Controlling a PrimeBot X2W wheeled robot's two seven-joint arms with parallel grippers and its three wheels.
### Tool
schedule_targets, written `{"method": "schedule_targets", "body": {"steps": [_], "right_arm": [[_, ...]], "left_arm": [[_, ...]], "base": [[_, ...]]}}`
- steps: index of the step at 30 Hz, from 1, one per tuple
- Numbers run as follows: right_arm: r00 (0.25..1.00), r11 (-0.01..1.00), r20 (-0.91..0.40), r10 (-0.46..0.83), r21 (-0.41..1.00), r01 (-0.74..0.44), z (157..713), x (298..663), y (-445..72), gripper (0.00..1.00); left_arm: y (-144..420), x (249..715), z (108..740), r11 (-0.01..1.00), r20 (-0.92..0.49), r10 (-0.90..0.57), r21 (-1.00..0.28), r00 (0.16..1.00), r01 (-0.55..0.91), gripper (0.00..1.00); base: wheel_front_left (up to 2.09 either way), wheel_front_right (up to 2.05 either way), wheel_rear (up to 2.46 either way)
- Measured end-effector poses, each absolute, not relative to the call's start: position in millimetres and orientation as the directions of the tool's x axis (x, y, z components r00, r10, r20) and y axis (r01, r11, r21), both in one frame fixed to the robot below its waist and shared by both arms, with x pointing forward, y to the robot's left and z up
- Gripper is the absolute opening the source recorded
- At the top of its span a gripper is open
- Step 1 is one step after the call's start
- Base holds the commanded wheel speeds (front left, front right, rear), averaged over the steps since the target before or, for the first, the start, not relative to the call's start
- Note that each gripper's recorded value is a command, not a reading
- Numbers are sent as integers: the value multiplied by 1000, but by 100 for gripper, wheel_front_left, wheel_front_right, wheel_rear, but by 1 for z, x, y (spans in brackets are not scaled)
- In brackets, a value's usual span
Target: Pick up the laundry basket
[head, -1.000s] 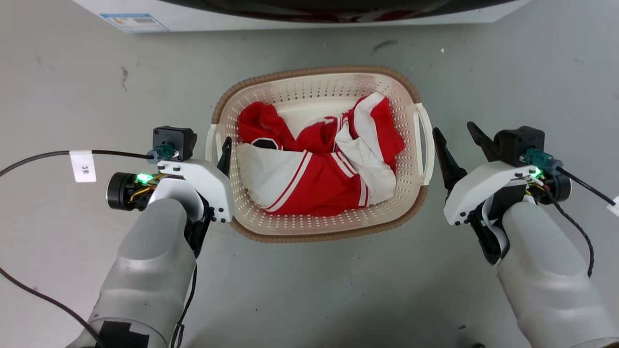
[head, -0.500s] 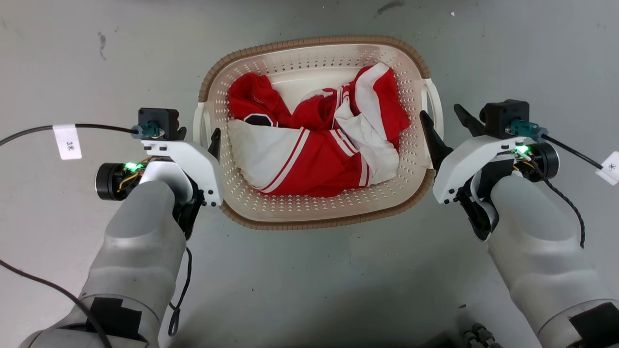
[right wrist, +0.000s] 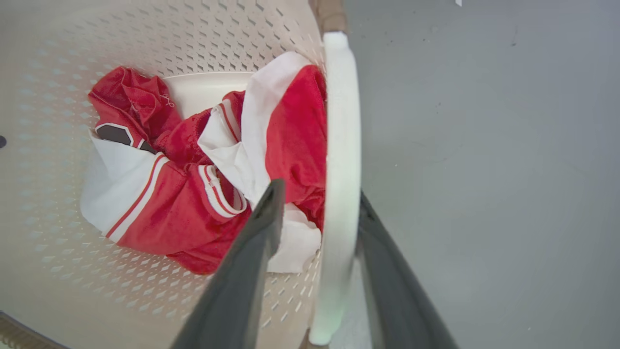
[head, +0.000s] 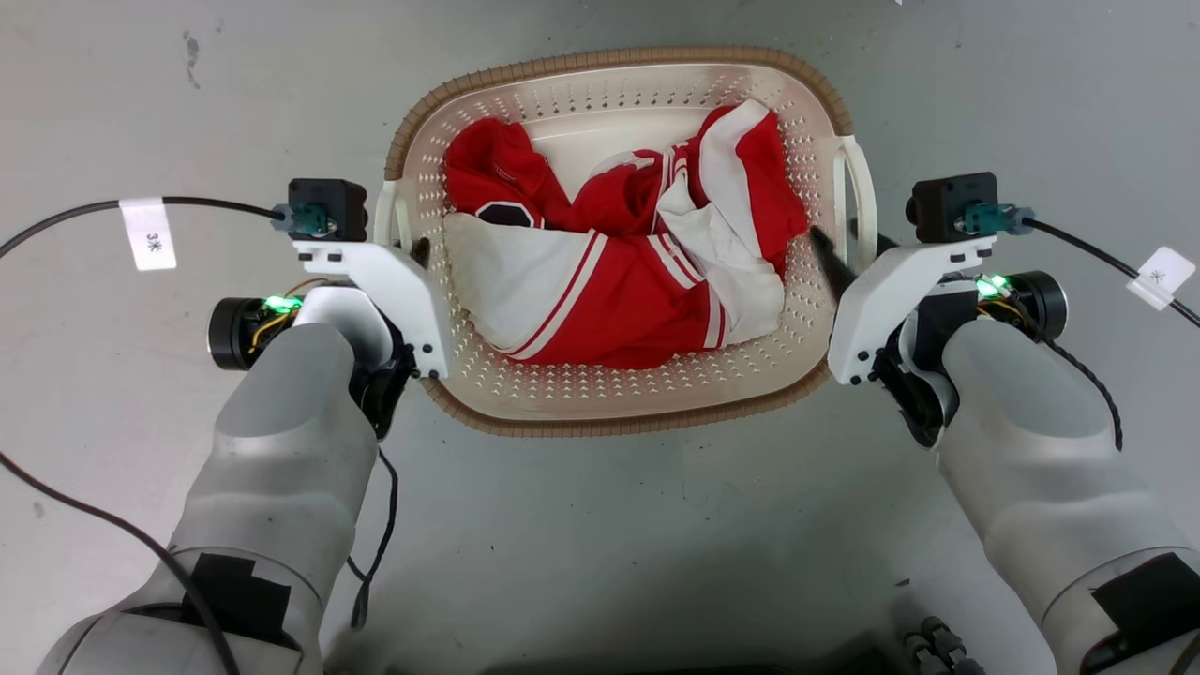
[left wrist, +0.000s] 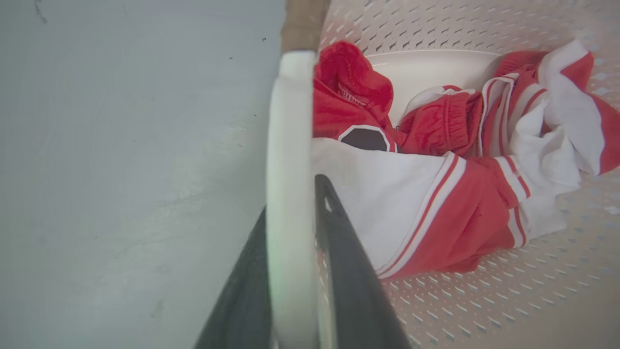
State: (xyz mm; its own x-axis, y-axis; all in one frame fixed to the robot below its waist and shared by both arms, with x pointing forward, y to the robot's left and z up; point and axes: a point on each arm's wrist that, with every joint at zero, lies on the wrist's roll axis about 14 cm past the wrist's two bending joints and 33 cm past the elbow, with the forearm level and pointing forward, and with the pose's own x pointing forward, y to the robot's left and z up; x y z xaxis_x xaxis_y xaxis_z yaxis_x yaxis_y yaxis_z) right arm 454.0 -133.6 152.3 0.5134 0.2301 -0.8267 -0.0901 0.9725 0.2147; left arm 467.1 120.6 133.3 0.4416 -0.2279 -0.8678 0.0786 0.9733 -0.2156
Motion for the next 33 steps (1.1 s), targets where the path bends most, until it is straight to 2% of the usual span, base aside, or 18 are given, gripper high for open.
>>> {"method": "schedule_targets", "body": {"steps": [14, 33], "right_arm": [[503, 968, -828, 248, 234, -93, 164, 455, -132, 0], [360, 959, -890, 279, 274, -67, 220, 413, -129, 0]], "left_arm": [[115, 471, 148, 967, -862, -252, -240, 440, 84, 0], [111, 441, 218, 961, -889, -274, -264, 367, 79, 0]], "base": [[0, 0, 0], [0, 0, 0]]}}
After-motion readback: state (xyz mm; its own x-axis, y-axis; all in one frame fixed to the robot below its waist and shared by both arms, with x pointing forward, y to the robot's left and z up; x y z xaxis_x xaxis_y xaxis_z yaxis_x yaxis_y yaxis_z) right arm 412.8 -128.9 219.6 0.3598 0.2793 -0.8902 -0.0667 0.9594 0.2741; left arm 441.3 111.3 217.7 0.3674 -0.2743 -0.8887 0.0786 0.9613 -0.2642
